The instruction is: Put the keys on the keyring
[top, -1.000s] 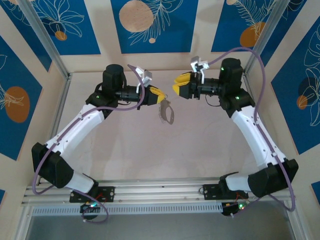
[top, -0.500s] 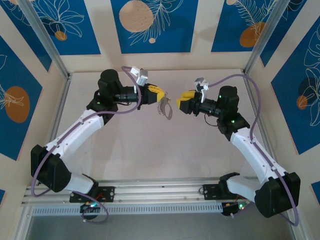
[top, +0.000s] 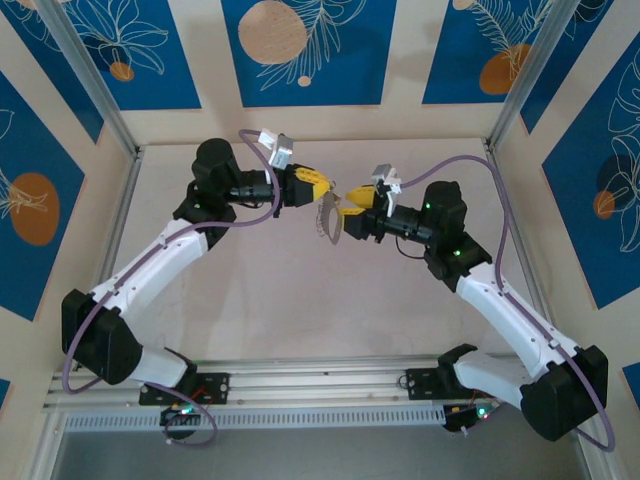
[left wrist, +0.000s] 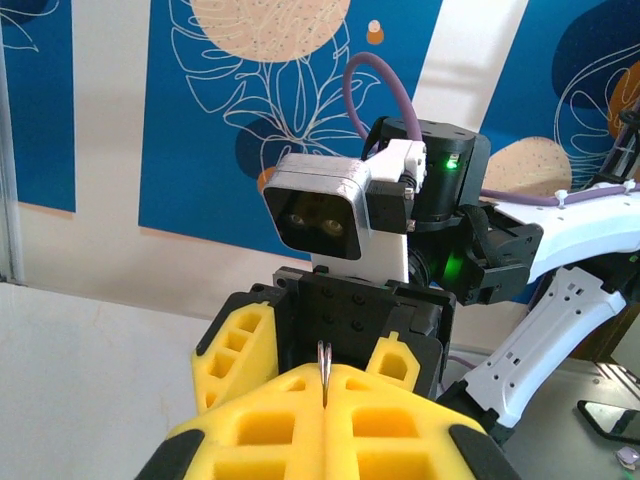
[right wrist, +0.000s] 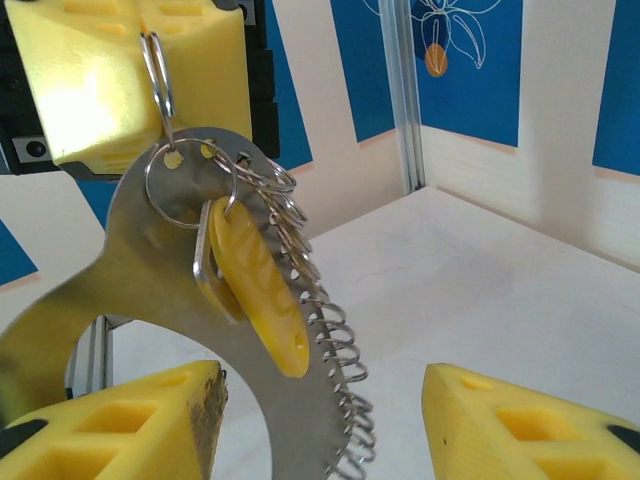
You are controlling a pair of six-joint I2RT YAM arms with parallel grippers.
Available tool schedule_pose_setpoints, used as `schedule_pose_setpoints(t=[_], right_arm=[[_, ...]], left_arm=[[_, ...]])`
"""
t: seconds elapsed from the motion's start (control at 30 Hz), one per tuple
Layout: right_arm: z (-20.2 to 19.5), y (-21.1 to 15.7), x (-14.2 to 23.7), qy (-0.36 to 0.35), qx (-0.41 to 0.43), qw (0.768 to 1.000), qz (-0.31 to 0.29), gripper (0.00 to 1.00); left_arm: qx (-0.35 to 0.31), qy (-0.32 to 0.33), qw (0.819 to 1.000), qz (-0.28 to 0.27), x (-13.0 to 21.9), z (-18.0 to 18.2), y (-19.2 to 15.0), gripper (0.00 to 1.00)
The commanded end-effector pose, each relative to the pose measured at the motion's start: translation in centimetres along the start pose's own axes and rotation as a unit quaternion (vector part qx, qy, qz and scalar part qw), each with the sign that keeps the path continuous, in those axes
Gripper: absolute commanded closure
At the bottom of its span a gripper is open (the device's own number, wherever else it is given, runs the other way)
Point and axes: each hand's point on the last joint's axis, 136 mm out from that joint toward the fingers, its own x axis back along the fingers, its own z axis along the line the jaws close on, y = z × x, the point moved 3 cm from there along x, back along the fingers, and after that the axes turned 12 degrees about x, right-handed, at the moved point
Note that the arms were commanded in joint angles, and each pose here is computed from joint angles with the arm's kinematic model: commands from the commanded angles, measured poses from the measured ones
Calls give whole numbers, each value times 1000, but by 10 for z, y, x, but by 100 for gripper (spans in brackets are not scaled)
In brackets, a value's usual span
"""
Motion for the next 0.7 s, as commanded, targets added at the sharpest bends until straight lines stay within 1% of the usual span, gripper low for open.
schedule_pose_setpoints(t=[0.0,0.3,0.5,0.57,0.63,0.67], right_arm=[[-1,19,-4,-4,32,999,-18,44],[-1,32,-16,-2,48,998,-27,44],[0,35,-17,-3,60,998,-23,51],[0,34,-16,-10,64,998,-20,55],[-1,32,-14,-18,67,997,-19,61],[-1,31,-13,-21,69,997,-18,67]], left_arm=[[-23,-27,999,-3,1,-17,8,100],[-20,-30,999,0,0,-18,7,100],[-19,-31,999,1,0,-17,6,100],[-20,-30,999,0,0,-17,6,100],[-21,-30,999,-1,1,-17,6,100],[-21,-31,999,0,0,-17,6,100]])
